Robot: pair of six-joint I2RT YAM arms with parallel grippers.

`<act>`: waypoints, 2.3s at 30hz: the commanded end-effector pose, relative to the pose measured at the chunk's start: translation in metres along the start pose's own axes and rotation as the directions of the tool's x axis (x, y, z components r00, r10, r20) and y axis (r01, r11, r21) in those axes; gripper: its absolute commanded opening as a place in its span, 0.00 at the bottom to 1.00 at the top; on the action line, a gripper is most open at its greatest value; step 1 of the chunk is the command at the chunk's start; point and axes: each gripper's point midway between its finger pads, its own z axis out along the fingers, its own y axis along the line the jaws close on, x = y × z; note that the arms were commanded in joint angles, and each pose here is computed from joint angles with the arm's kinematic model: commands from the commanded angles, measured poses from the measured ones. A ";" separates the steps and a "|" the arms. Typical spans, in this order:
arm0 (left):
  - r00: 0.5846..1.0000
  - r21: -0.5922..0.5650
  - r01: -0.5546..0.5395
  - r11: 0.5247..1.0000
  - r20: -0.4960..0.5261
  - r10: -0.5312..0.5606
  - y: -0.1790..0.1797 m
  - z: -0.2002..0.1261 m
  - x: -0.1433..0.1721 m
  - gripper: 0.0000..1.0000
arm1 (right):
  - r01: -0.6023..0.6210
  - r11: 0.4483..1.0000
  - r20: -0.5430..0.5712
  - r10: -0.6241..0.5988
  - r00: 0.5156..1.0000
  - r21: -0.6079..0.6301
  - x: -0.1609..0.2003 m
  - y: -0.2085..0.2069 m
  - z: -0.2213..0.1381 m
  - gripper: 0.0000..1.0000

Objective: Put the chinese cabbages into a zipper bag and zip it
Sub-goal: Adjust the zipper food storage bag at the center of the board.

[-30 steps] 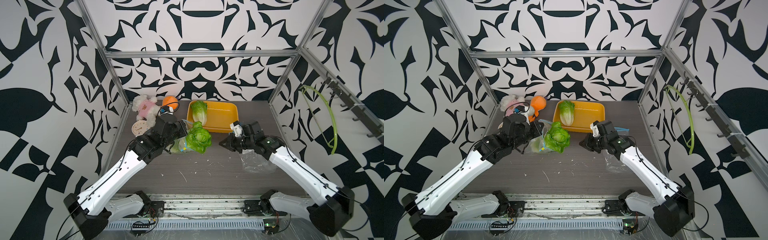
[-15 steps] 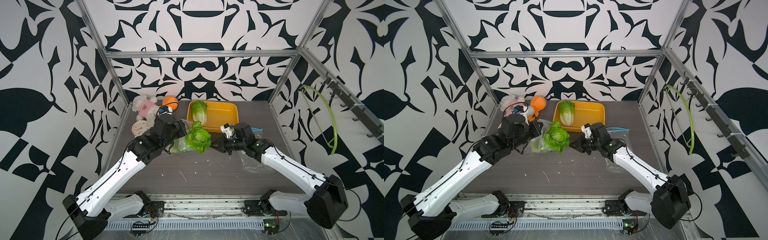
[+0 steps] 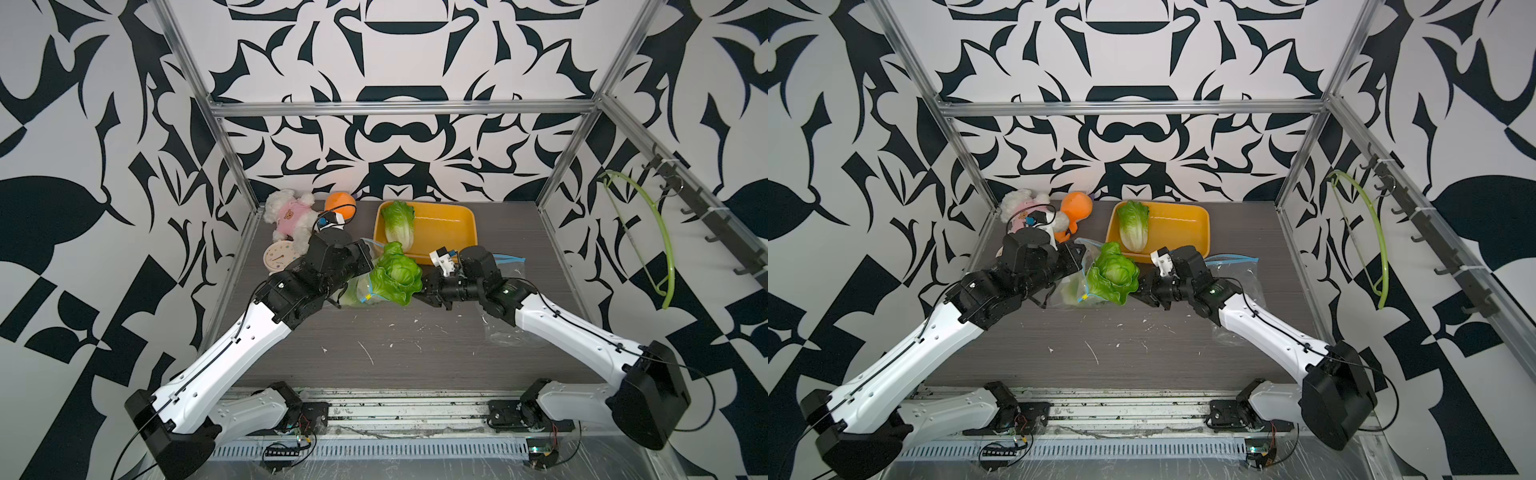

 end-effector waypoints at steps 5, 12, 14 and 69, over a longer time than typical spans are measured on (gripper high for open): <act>0.998 0.045 0.023 0.999 0.057 -0.025 -0.009 -0.010 -0.016 0.00 | 0.103 0.993 0.017 -0.102 0.995 -0.060 0.004 0.029 -0.004 0.25; 0.998 0.052 0.031 0.998 0.053 -0.033 -0.011 -0.009 -0.015 0.00 | 0.153 0.988 0.016 -0.153 0.988 -0.033 0.006 0.036 0.002 0.26; 0.998 0.048 0.030 0.998 0.060 -0.033 -0.010 -0.011 -0.017 0.00 | 0.161 0.987 0.022 -0.160 0.987 -0.030 0.007 0.036 -0.001 0.27; 0.989 -0.038 -0.121 0.992 0.087 0.124 0.013 -0.052 -0.026 0.00 | 0.431 0.878 0.130 -0.462 0.878 0.208 -0.020 0.107 -0.053 0.00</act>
